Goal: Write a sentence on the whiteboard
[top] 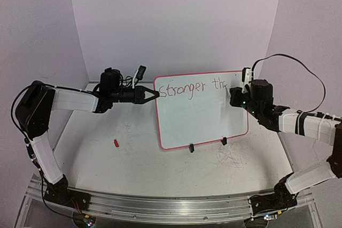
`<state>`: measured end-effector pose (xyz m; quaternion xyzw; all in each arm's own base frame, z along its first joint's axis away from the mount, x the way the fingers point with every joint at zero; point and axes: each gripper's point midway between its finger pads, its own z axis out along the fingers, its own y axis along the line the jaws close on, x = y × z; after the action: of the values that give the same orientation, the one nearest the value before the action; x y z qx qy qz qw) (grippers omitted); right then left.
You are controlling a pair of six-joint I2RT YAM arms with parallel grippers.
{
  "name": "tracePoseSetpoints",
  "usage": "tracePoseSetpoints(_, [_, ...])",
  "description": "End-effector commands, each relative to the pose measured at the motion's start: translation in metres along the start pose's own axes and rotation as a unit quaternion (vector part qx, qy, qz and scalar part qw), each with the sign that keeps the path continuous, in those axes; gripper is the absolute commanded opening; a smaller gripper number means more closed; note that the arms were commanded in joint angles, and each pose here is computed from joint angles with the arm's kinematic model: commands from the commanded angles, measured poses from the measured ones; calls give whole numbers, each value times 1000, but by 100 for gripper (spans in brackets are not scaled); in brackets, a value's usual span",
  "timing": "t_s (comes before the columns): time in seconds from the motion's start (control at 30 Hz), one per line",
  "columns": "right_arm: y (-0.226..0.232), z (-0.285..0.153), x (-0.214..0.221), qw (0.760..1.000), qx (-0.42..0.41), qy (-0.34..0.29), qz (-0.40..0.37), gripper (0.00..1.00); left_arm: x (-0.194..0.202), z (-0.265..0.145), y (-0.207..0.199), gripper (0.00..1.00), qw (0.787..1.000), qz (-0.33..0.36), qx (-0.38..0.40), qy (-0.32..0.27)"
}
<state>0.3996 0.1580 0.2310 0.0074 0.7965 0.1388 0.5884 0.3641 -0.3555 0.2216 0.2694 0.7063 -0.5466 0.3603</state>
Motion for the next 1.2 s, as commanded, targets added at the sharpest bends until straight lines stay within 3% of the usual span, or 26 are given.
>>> tracePoseSetpoints(0.0, [2,6,-27,999,11,-34,6,0,2,5,-16,0,1000,20,20,9])
tracePoseSetpoints(0.37, [8,14,-41,999,8,-45,-2,0,2,5,-16,0,1000,21,20,8])
tracePoseSetpoints(0.83, [-12,-2,1,1000,28,0,10,0,2,6,-16,0,1000,20,21,9])
tracePoseSetpoints(1.17, [-6,-22,-45,999,18,-45,0,0,1,5,-17,0,1000,22,21,7])
